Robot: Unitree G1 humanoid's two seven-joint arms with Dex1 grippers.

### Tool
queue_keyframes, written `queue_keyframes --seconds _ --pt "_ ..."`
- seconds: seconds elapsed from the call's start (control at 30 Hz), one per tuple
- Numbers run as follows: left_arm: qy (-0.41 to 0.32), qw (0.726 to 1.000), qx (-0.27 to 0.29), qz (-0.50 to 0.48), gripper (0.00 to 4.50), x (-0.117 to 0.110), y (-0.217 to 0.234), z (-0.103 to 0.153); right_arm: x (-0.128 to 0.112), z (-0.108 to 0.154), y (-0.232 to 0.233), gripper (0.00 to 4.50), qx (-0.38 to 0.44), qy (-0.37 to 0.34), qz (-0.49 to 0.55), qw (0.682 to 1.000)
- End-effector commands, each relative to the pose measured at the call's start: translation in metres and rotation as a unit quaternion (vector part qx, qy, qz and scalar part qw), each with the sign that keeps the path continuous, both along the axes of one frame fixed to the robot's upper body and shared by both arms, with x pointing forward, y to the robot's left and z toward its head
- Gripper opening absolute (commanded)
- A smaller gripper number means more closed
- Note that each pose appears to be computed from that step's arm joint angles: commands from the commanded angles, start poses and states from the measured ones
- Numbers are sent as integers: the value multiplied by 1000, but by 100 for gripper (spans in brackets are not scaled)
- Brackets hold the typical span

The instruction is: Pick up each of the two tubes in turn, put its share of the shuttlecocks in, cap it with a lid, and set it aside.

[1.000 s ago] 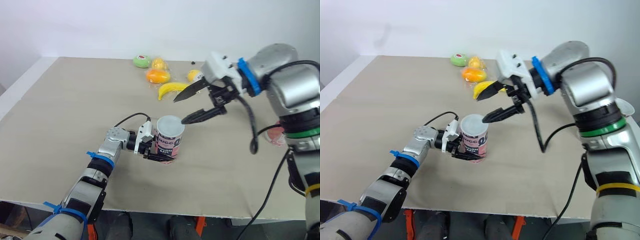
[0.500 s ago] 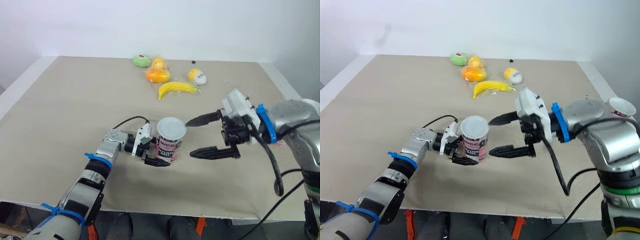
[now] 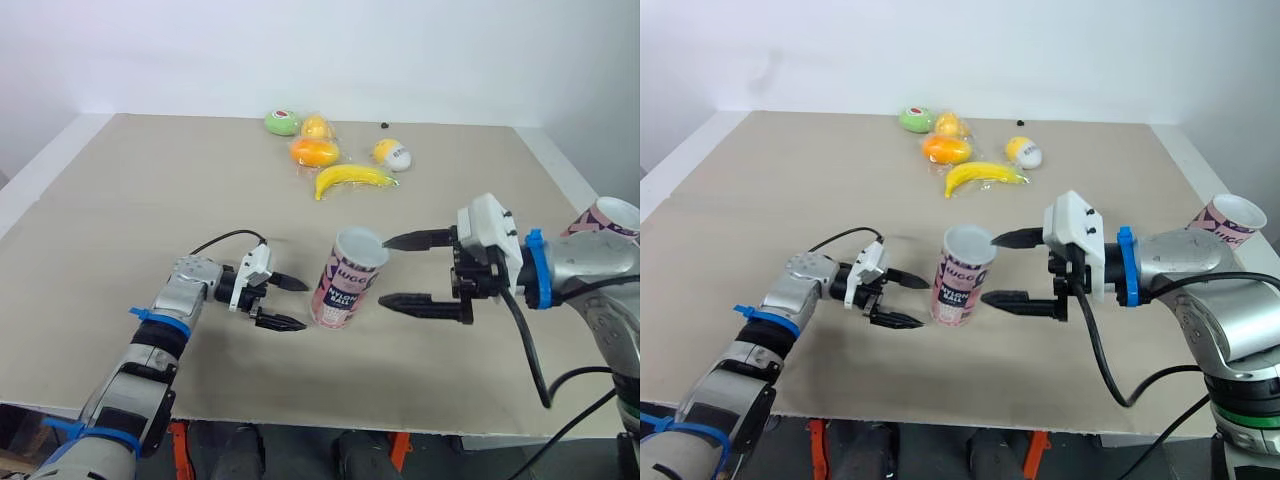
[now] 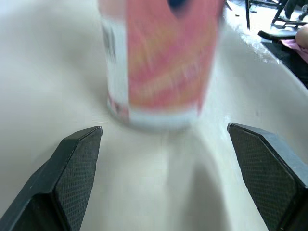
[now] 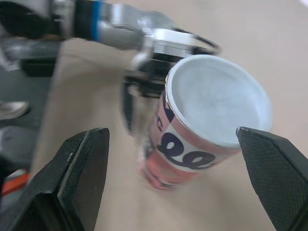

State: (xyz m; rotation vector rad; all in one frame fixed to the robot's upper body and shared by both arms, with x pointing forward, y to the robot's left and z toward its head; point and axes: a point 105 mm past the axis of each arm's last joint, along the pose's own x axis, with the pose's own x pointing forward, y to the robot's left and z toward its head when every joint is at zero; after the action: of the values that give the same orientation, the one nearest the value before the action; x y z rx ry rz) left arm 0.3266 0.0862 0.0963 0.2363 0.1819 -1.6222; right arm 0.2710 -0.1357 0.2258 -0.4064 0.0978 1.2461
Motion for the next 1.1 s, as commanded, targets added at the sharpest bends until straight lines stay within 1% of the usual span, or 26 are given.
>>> queue_keyframes --seconds 0.03,0.27,0.47,0.57,0.7,0.93,1.1 --pt "-20 1000 -17 1 434 0 0 11 1 6 2 450 4 -4 9 1000" --pt "-21 999 -27 2 434 1 -8 11 1 9 8 450 4 -4 22 1000" --pt "-15 999 -30 -6 434 3 -16 9 -5 30 27 450 2 -36 58 998" --pt "-18 999 -33 -9 434 6 -21 12 -11 36 38 450 -10 -45 87 995" --pt "-25 999 -35 -8 434 10 -24 15 -25 30 47 450 -37 -34 130 990" --pt "-23 999 -36 -6 434 10 -21 11 -19 31 45 450 -50 -39 125 990" --pt "-21 999 -36 -3 434 10 -20 10 -16 37 41 450 -45 -46 119 991"
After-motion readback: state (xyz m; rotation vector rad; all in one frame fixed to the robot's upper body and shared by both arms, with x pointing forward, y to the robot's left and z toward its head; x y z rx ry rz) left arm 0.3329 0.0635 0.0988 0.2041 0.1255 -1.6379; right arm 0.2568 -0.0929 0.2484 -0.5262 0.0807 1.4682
